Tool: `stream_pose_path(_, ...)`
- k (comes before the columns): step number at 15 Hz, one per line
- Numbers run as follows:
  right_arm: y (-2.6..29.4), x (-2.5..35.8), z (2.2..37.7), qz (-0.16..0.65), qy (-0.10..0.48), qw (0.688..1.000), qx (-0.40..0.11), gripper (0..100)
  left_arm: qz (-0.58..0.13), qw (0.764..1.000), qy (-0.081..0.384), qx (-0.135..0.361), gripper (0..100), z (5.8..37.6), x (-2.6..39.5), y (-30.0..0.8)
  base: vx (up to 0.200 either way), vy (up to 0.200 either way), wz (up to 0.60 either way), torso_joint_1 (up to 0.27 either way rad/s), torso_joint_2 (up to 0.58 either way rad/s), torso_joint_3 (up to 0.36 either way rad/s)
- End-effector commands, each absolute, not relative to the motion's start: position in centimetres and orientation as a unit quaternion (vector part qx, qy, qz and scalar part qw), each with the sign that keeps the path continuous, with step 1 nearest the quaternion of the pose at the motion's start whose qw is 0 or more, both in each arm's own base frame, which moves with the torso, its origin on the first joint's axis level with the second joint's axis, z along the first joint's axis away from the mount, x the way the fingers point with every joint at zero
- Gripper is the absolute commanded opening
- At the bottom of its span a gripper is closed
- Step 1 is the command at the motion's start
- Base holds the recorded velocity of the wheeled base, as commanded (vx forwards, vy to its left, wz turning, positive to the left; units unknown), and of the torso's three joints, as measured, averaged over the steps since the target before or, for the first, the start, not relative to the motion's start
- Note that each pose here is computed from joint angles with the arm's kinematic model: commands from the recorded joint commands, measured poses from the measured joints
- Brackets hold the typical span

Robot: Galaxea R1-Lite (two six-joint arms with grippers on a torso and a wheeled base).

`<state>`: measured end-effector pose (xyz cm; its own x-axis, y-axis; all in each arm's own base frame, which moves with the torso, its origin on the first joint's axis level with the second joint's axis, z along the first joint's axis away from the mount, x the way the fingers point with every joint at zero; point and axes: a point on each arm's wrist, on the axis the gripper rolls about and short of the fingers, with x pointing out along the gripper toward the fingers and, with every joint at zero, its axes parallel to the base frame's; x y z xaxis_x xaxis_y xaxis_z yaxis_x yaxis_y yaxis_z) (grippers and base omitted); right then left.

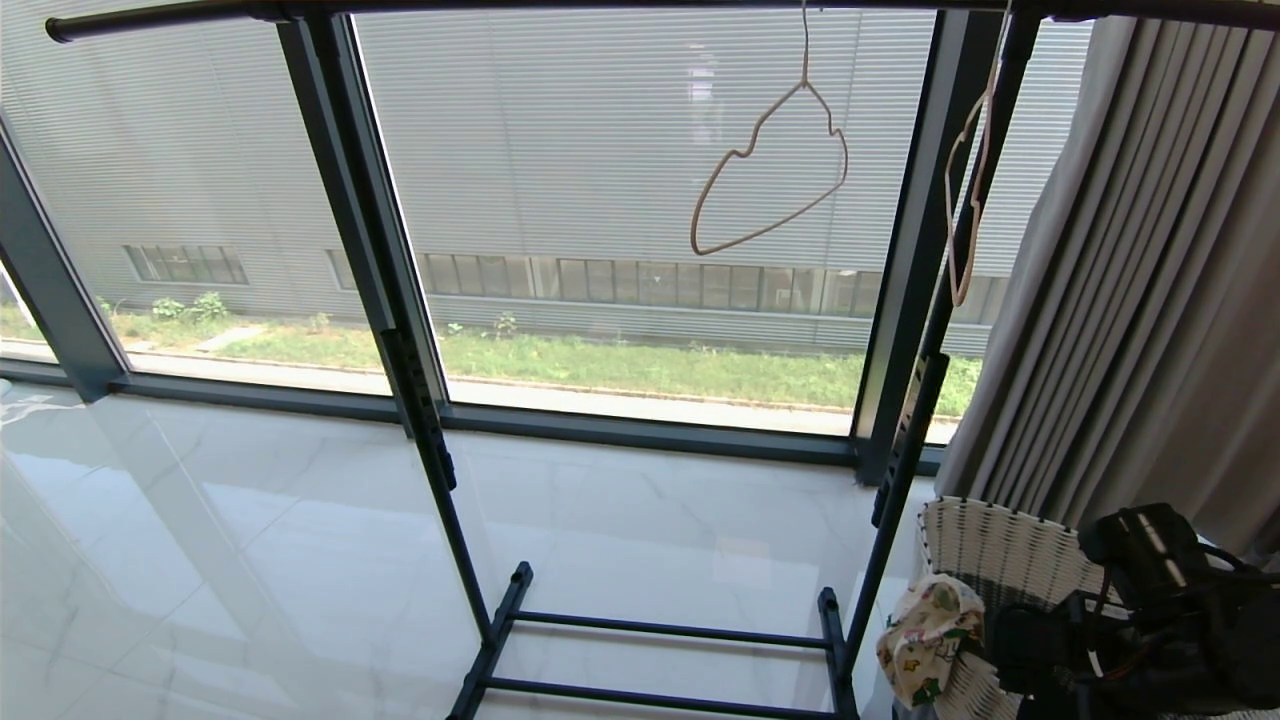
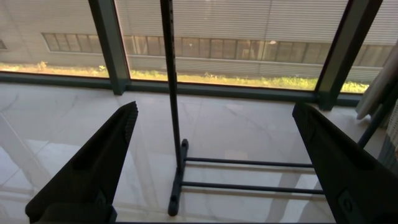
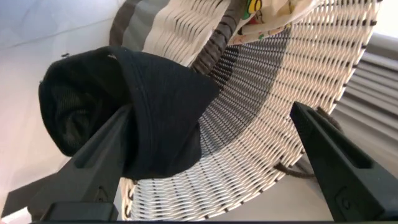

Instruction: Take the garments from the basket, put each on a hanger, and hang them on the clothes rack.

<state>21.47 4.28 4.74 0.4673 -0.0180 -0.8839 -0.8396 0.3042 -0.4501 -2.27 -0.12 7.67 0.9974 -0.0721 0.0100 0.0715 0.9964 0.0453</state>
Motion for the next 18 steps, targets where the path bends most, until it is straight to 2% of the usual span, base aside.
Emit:
stream_pose_path(1,4.0,21.5,3.6,0.297,0.434,0.686,-0.503,100,-0.036,0.999,-0.006,0.022,100,7.7,-2.3,-0.1,0.0,0.0,0.0,0.0,0.0,0.0)
stream_pose_path(3,4.0,21.6,3.5,0.294,0.431,0.688,-0.505,100,-0.036,0.999,-0.006,0.022,100,7.7,-2.3,-0.1,0.0,0.0,0.0,0.0,0.0,0.0)
stream_pose_path(4,3.9,21.6,3.5,0.294,0.432,0.687,-0.505,0,-0.036,0.999,-0.006,0.022,100,7.7,-2.3,-0.1,0.0,0.0,0.0,0.0,0.0,0.0)
stream_pose_path(7,3.9,21.4,4.1,0.287,0.421,0.696,-0.506,0,-0.036,0.999,-0.006,0.022,100,7.7,-2.3,-0.1,0.0,0.0,0.0,0.0,0.0,0.0)
stream_pose_path(10,3.7,20.2,7.0,0.264,0.384,0.724,-0.509,0,-0.036,0.999,-0.006,0.022,100,7.7,-2.3,-0.1,0.0,0.0,0.0,0.0,0.0,0.0)
stream_pose_path(12,3.5,18.9,9.4,0.25,0.366,0.74,-0.506,0,-0.036,0.999,-0.006,0.022,100,7.7,-2.3,-0.1,0.0,0.0,0.0,0.0,0.0,0.0)
stream_pose_path(14,3.1,17.3,13.0,0.222,0.344,0.772,-0.486,0,-0.036,0.999,-0.006,0.022,100,7.7,-2.3,-0.1,0.0,0.0,0.0,0.0,0.0,0.0)
stream_pose_path(17,2.3,13.8,18.3,0.181,0.342,0.808,-0.444,0,-0.036,0.999,-0.006,0.024,100,7.7,-2.3,-0.1,0.0,0.0,0.0,0.0,0.0,0.0)
stream_pose_path(18,2.2,13.2,19.0,0.177,0.341,0.812,-0.439,0,-0.035,0.999,-0.007,0.029,100,7.7,-2.3,-0.1,0.0,0.0,0.0,0.0,0.0,0.0)
